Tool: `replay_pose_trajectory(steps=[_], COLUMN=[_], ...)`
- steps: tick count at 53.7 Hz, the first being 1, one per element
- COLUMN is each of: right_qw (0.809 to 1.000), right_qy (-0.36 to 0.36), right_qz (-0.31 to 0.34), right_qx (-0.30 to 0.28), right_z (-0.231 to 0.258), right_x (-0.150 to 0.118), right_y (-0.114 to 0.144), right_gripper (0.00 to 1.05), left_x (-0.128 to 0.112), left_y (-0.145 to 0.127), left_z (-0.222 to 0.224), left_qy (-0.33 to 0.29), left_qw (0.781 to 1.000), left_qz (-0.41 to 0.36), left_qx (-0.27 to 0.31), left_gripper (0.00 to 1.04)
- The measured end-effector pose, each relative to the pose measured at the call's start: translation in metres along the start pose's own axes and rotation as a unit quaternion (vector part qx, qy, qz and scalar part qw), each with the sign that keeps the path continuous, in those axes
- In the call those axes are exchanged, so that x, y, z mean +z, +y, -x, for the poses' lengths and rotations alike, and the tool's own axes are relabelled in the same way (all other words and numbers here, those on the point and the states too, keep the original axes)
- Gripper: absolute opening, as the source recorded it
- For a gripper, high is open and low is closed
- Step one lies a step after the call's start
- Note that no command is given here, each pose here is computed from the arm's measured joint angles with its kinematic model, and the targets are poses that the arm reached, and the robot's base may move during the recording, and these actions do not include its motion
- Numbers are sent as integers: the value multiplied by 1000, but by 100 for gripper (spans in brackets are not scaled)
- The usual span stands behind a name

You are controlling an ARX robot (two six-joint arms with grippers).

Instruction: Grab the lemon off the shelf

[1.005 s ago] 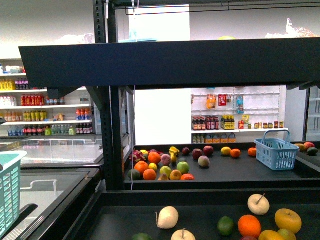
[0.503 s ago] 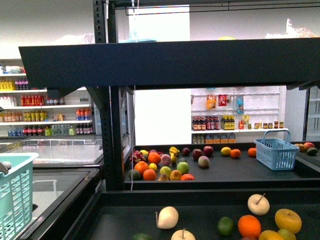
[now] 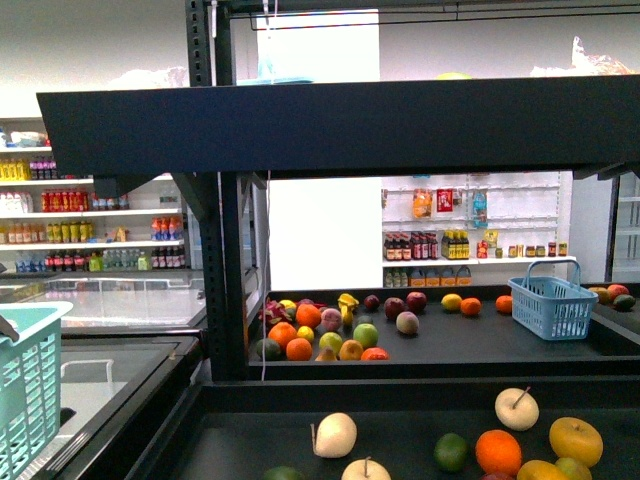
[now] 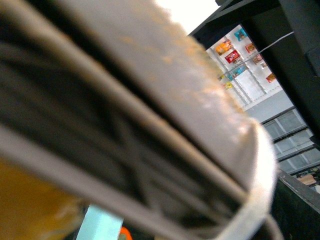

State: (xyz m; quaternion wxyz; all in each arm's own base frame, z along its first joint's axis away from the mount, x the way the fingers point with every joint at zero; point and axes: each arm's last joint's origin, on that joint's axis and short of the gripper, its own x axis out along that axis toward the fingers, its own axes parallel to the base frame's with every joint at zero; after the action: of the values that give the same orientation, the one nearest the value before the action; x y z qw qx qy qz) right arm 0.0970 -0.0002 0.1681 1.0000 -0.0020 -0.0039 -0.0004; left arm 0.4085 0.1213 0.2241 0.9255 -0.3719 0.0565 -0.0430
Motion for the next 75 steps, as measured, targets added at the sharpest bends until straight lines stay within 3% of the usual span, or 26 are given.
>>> replay_pose_trajectory(steps=[10, 18, 29, 44, 54, 60, 70, 75], right_qw=[1000, 1000, 1000, 1000, 1000, 1000, 1000, 1000], right_qy=[0, 0, 0, 0, 0, 0, 0, 0], right_qz=[0, 0, 0, 0, 0, 0, 0, 0], right_qx=[0, 0, 0, 0, 0, 0, 0, 0], right_z=[0, 0, 0, 0, 0, 0, 0, 0], right_x=[0, 0, 0, 0, 0, 0, 0, 0], right_y=[0, 0, 0, 0, 0, 0, 0, 0], right_gripper=[97, 97, 97, 97, 97, 97, 97, 97], left_x=[11, 27, 26, 30, 34, 26, -3, -29], left_y=[3, -13, -21, -31, -53, -79, -138, -153], left_z=[8, 22, 36, 61, 100, 130, 198, 232], left_qy=[-5, -16, -1, 5, -30, -51, -102, -69], left_qw=[1000, 999, 999, 999, 994, 988, 977, 964], left_qz=[-30, -49, -47, -47, -53, -84, -150, -247], left_qx=[3, -9, -6, 26, 93, 121, 109, 67], left_gripper=[97, 97, 97, 97, 97, 97, 97, 81])
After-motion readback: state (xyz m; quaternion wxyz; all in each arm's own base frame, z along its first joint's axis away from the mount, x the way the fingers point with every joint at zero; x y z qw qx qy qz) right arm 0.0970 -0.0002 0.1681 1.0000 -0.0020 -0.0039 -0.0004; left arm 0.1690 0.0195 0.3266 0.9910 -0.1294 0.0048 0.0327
